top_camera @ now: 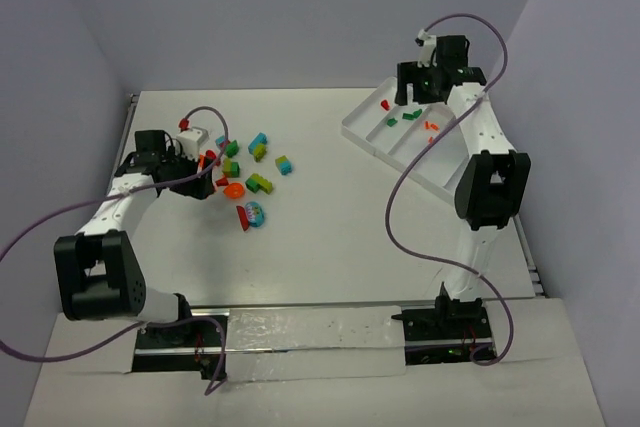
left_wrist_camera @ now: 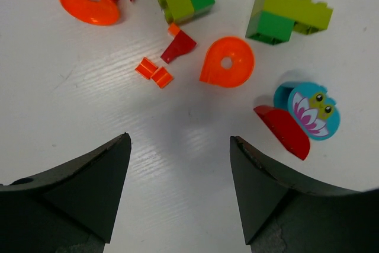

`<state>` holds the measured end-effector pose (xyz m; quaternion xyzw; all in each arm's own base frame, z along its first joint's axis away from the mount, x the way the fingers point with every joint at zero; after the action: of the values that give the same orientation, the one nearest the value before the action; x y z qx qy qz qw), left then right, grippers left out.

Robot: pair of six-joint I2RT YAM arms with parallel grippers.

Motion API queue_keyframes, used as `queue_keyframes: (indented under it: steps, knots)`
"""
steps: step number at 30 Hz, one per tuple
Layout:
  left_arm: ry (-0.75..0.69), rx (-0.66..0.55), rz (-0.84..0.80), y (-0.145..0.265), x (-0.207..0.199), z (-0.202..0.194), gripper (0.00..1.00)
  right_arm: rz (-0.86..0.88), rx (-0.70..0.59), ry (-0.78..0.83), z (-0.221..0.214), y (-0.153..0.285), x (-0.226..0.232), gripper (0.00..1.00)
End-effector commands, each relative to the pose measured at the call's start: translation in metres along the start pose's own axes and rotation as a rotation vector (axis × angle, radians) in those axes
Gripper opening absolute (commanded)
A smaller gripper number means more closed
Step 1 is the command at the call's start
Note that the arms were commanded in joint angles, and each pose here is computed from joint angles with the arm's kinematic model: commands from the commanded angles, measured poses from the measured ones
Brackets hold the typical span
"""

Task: Sort the legos into containers by color

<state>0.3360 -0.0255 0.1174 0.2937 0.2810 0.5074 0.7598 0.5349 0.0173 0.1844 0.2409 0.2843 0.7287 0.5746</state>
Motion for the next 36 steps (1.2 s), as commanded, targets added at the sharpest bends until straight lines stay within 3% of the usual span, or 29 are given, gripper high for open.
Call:
queue_keyframes:
  steps: [1,8,13,23,36]
  knots:
    - [-0.165,0.048,-0.106,-0.019,0.004,-0.016,0.75,0.164,-0.072,0.048,0.020,0.042,0.065,0.91]
    - [-0.278,0.049,-0.181,-0.047,0.022,-0.011,0.64,0.283,-0.052,0.066,0.005,0.060,0.104,0.93]
    - [-0.231,0.102,-0.186,-0.072,0.034,-0.016,0.54,0.298,-0.042,0.067,0.000,0.061,0.109,0.93]
    - [-0.192,0.109,-0.180,-0.093,0.041,-0.016,0.53,0.300,-0.027,0.058,-0.001,0.053,0.109,0.93]
    - [-0.140,0.140,-0.156,-0.108,0.047,-0.008,0.44,0.294,-0.023,0.058,-0.003,0.049,0.108,0.93]
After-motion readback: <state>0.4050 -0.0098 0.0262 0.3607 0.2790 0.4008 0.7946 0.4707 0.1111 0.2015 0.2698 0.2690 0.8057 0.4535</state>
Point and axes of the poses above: each gripper's point midway between its finger pads, its own y axis back along the fingers, its own x axis along the line the jaws close on, z = x × y, the point moved 1 cm from there along y, back along the fingers, and after that the axes turned 5 degrees about y, right-handed, at the moved point
